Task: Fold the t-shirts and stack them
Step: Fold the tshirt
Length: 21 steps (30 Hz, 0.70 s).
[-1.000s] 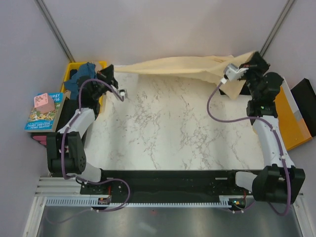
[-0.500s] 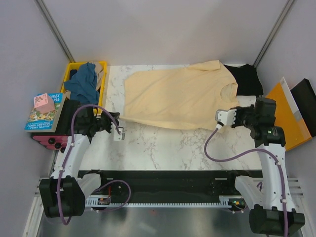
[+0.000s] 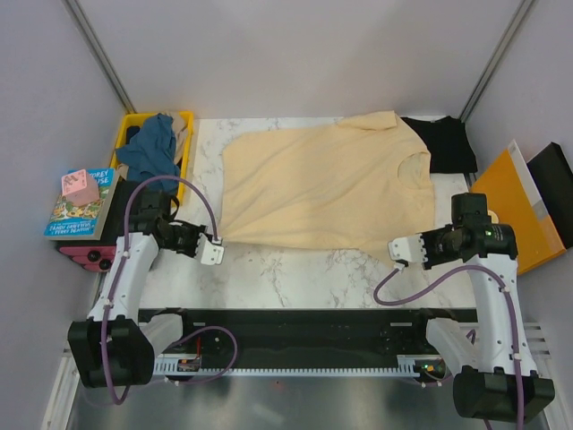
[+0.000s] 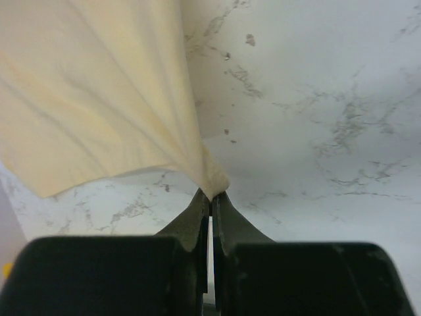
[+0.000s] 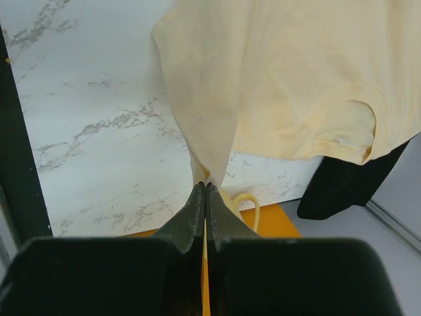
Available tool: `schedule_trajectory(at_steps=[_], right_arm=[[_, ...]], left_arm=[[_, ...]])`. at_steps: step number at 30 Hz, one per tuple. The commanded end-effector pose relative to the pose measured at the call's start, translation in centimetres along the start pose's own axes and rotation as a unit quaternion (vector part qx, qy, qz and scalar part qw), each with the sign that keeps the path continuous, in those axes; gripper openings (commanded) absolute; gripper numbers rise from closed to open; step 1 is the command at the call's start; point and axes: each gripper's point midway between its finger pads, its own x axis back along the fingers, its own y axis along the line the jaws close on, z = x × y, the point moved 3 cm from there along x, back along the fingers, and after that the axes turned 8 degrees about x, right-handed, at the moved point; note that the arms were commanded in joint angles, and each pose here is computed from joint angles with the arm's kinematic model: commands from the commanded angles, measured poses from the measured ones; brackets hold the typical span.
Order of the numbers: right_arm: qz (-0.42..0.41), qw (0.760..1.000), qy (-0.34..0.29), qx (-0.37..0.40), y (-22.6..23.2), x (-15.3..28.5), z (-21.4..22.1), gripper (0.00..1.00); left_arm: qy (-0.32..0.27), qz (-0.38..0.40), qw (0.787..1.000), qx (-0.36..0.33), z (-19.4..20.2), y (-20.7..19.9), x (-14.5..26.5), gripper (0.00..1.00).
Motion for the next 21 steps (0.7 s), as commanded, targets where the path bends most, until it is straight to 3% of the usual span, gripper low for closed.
schedule_trajectory(at_steps=[1, 7, 16, 21], right_arm=[[-0.071, 0.997, -0.011, 0.025, 2.8, 0.7, -0.9, 0.0], [-0.078, 0.996, -0.019, 0.026, 3.2, -0.6, -0.8, 0.0], [-0.039, 0.998, -0.049, 0.024, 5.0, -1.9, -2.6, 0.0], [0.0, 1.0, -0.019, 0.011, 4.0, -1.3, -1.9, 0.0]], left_arm=[[0.002, 0.094, 0.993, -0.078, -0.6, -3.3, 0.8, 0.02], [0.008, 0.121, 0.99, -0.075, -0.3, -5.5, 0.4, 0.02], [0.003, 0.093, 0.992, -0.088, 0.0, -5.9, -0.9, 0.02], [0.006, 0.084, 0.992, -0.09, 0.5, -5.8, -1.4, 0.02]])
